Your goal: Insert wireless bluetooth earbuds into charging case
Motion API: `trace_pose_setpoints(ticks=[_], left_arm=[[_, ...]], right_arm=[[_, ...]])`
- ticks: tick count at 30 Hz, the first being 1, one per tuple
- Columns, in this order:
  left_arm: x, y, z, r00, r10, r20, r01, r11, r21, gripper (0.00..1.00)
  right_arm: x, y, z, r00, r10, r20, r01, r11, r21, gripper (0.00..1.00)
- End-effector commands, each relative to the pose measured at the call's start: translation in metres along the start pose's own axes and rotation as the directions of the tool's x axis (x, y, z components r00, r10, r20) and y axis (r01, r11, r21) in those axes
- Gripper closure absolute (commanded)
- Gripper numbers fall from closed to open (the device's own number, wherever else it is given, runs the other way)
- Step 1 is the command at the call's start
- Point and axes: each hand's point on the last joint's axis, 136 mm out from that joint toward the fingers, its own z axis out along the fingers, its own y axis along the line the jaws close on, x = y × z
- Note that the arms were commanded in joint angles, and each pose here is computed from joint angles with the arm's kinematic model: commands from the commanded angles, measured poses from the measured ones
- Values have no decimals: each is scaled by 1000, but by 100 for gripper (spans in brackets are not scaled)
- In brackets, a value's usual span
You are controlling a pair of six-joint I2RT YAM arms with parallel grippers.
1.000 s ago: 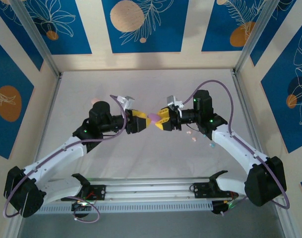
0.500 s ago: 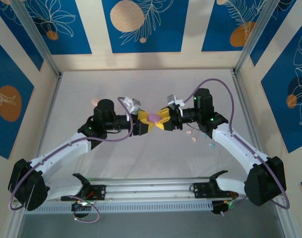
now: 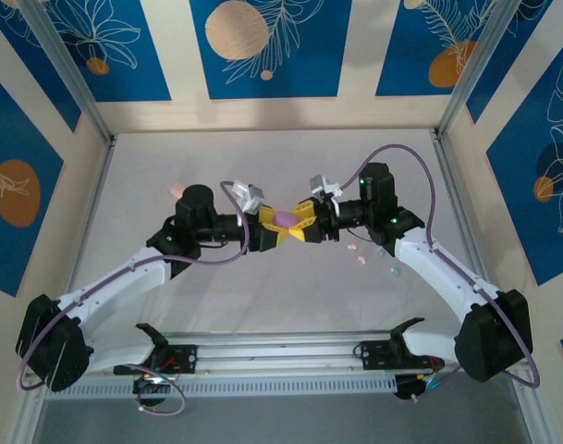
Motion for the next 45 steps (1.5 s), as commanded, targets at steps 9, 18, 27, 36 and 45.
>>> trace_pose_setpoints(ticks=[9, 18, 27, 36, 45], left_arm=[[-16, -14, 3, 996, 81, 29, -82, 996, 44, 77], [-7, -22, -6, 988, 153, 33, -154, 987, 54, 83], [-6, -27, -7, 989, 146, 37, -149, 986, 78, 82], [-3, -27, -6, 992, 122, 34, -125, 989, 85, 81], [0, -28, -6, 992, 119, 29, -121, 988, 93, 73]], right_arm=[[-11, 9, 5, 1000, 19, -8, -20, 999, -37, 63], [-20, -13, -9, 977, 215, 15, -215, 976, 42, 52], [-25, -36, -13, 994, 101, 28, -105, 962, 253, 44], [-25, -13, -4, 998, -56, -18, 58, 979, 196, 59], [-33, 2, -4, 994, -104, -32, 108, 985, 133, 86]])
